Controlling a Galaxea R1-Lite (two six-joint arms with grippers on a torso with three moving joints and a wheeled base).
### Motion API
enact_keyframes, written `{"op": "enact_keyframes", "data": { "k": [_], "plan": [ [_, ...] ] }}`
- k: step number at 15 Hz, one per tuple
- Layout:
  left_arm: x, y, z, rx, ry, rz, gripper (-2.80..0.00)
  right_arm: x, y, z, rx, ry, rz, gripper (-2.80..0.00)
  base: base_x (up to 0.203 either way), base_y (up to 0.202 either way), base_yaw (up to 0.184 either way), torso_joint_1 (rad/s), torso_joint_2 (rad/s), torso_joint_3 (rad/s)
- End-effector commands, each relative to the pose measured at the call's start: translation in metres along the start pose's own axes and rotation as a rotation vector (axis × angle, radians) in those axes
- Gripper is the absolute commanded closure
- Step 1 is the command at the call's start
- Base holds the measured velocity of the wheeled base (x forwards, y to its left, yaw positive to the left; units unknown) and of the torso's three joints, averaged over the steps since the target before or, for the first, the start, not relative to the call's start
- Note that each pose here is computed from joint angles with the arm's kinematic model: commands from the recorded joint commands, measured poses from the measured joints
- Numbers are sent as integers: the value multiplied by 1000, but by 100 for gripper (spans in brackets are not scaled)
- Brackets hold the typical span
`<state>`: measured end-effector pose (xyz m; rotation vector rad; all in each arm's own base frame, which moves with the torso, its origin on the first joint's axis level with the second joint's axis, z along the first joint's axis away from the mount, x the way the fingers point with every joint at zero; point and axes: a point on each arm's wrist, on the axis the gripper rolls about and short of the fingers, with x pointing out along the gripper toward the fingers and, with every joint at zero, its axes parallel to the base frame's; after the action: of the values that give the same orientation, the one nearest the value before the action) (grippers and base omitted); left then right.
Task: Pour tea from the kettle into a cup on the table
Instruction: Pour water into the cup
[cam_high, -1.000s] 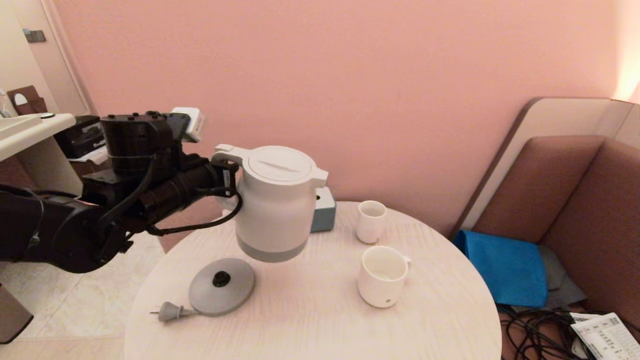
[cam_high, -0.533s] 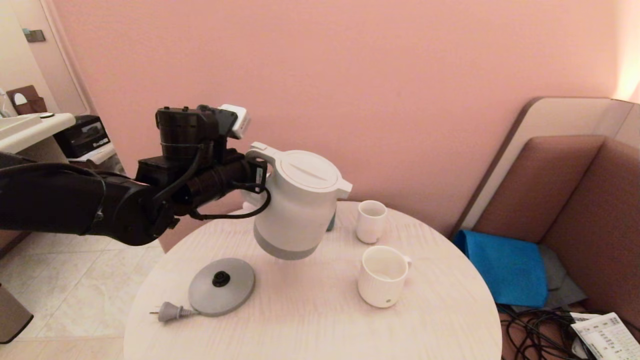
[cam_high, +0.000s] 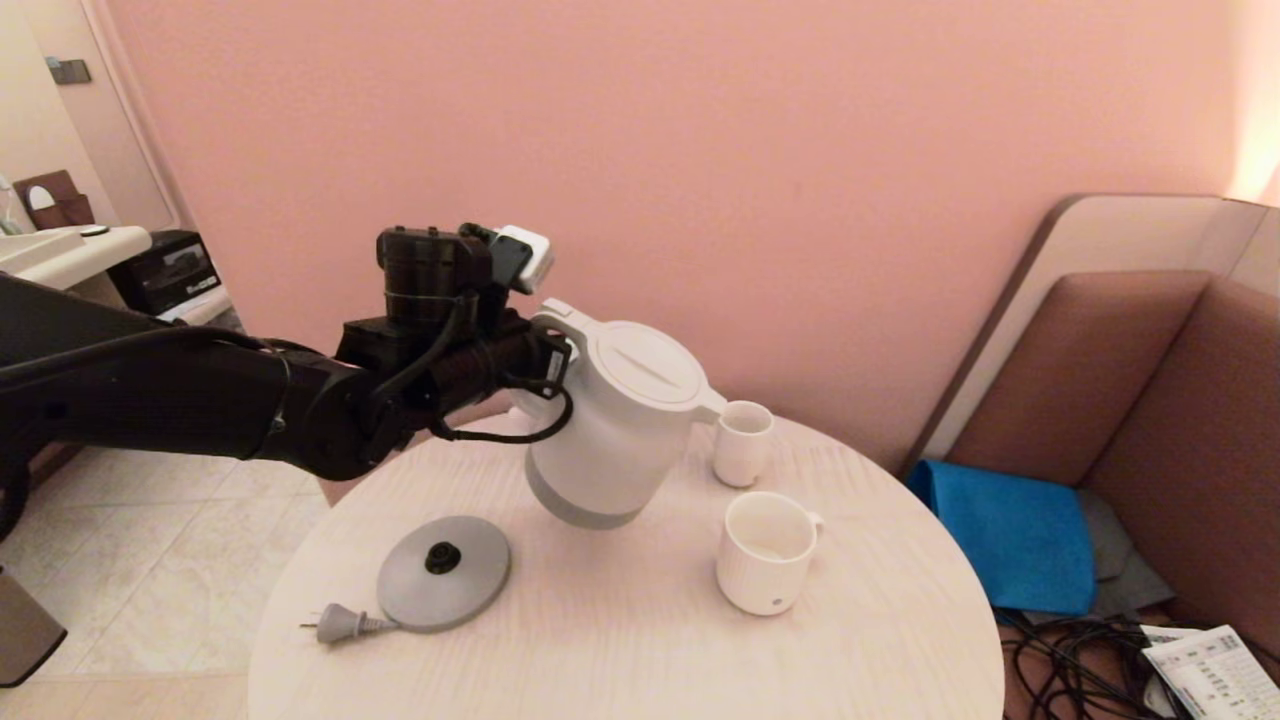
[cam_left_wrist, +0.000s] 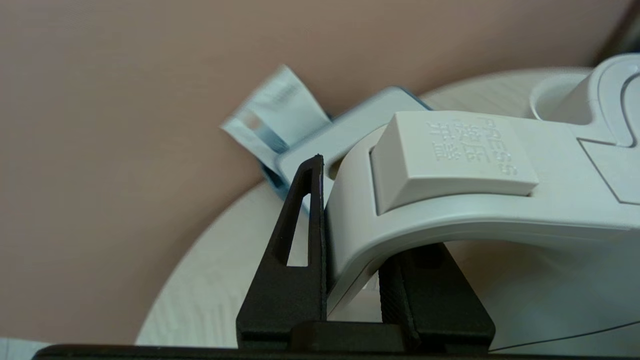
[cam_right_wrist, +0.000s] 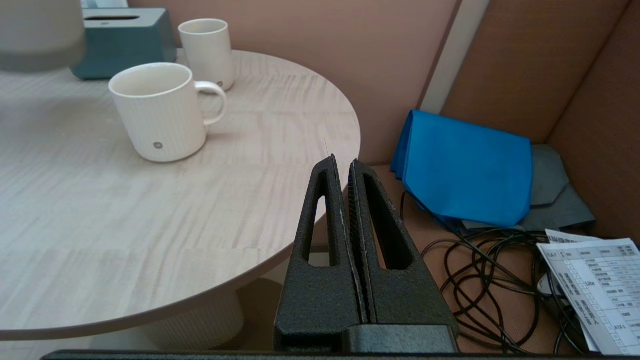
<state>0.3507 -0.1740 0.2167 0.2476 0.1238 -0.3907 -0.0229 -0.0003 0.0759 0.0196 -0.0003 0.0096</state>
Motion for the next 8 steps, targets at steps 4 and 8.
{"op": "enact_keyframes", "data": {
  "k": [4,8],
  "plan": [
    [4,-6,-4,46,13,-14,0,0,0,0,1,1,0,0,0,0,0,0,0,0],
    [8,-17,-10,53,34,-7,0,0,0,0,1,0,0,0,0,0,0,0,0,0]
  ]
}}
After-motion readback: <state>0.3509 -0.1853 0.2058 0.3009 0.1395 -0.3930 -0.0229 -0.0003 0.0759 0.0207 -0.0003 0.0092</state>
